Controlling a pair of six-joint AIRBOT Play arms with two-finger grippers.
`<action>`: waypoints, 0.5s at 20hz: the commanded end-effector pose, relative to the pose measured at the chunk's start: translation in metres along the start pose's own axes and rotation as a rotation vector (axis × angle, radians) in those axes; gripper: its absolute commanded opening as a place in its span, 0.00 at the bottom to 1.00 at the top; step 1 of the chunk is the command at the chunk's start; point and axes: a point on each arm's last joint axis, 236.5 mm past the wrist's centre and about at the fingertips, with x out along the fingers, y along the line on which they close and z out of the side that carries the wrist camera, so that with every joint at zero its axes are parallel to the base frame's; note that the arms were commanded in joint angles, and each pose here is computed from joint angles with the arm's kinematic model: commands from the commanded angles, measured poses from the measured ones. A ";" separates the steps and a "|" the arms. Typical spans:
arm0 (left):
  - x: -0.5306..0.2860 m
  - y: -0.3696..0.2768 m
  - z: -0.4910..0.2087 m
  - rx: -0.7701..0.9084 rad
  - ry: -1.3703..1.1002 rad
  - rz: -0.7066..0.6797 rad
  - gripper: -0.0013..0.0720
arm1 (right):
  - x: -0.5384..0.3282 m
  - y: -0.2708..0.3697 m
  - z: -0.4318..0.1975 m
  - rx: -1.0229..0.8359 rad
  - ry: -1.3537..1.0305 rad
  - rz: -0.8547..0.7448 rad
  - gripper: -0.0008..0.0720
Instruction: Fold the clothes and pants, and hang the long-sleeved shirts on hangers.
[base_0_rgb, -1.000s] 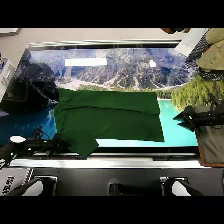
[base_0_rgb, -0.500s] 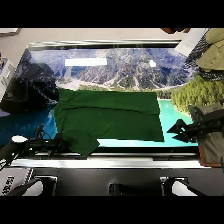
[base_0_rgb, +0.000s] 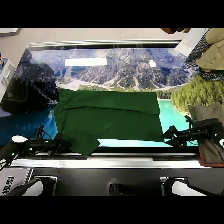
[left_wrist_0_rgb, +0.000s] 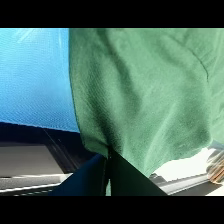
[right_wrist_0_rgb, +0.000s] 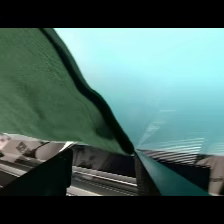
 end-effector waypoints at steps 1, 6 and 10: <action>0.000 0.000 0.000 0.004 0.000 0.000 0.04 | 0.009 0.004 0.011 0.002 -0.030 0.041 0.58; -0.001 -0.001 0.001 0.006 -0.003 -0.001 0.04 | 0.009 0.010 0.005 0.000 -0.007 0.066 0.40; -0.002 -0.003 0.000 0.016 0.004 -0.003 0.04 | 0.008 0.013 0.002 -0.014 0.005 0.075 0.05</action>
